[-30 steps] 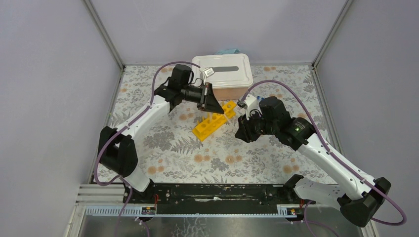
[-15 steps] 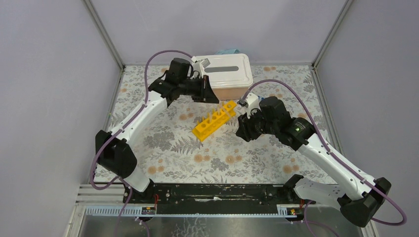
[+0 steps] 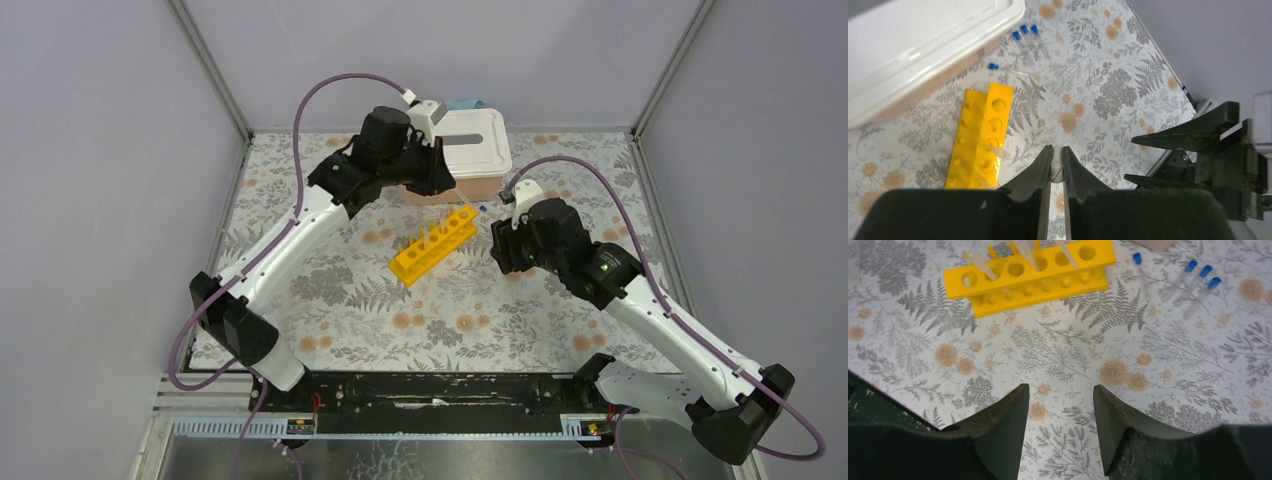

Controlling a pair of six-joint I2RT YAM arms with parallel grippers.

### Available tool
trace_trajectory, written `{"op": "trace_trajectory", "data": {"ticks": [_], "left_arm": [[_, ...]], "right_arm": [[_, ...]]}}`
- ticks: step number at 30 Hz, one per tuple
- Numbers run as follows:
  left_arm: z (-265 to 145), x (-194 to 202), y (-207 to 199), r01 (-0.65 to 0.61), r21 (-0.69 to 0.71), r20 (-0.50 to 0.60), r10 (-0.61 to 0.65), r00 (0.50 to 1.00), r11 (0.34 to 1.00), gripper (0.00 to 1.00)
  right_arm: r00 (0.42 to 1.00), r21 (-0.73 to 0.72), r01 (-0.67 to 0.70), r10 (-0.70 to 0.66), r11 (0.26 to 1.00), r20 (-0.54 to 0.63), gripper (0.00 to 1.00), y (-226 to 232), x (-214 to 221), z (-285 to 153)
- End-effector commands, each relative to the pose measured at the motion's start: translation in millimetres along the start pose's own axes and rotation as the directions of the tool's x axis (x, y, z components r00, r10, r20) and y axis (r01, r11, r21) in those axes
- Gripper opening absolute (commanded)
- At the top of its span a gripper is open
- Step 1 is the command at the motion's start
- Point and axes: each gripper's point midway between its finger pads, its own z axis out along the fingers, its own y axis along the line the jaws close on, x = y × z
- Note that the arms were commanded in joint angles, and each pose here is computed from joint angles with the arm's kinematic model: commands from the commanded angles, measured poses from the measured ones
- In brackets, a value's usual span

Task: Organize the chemistry lab equipment
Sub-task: Pick up the test tube at the center of the board, then insert the test tube into the slot of the test tube rack.

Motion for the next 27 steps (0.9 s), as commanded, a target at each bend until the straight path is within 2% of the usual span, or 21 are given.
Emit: {"op": "trace_trajectory", "data": {"ticks": [1, 12, 18, 27], "left_arm": [[7, -17, 4, -0.104, -0.126, 0.049, 0.111, 0.993, 0.987, 0.16], [40, 4, 8, -0.281, -0.302, -0.071, 0.272, 0.960, 0.911, 0.16], [48, 10, 19, -0.323, -0.360, -0.105, 0.306, 0.946, 0.875, 0.15], [61, 13, 27, -0.343, -0.376, -0.117, 0.323, 0.939, 0.861, 0.15]], "right_arm": [[0.994, 0.158, -0.076, 0.061, 0.984, 0.095, 0.58, -25, -17, 2], [0.989, 0.310, -0.138, 0.116, 0.941, 0.090, 0.61, -48, -9, 22], [0.978, 0.365, -0.206, 0.182, 0.908, 0.100, 0.63, -67, -3, 30], [0.942, 0.371, -0.335, 0.317, 0.866, 0.111, 0.63, -100, 11, 41]]}}
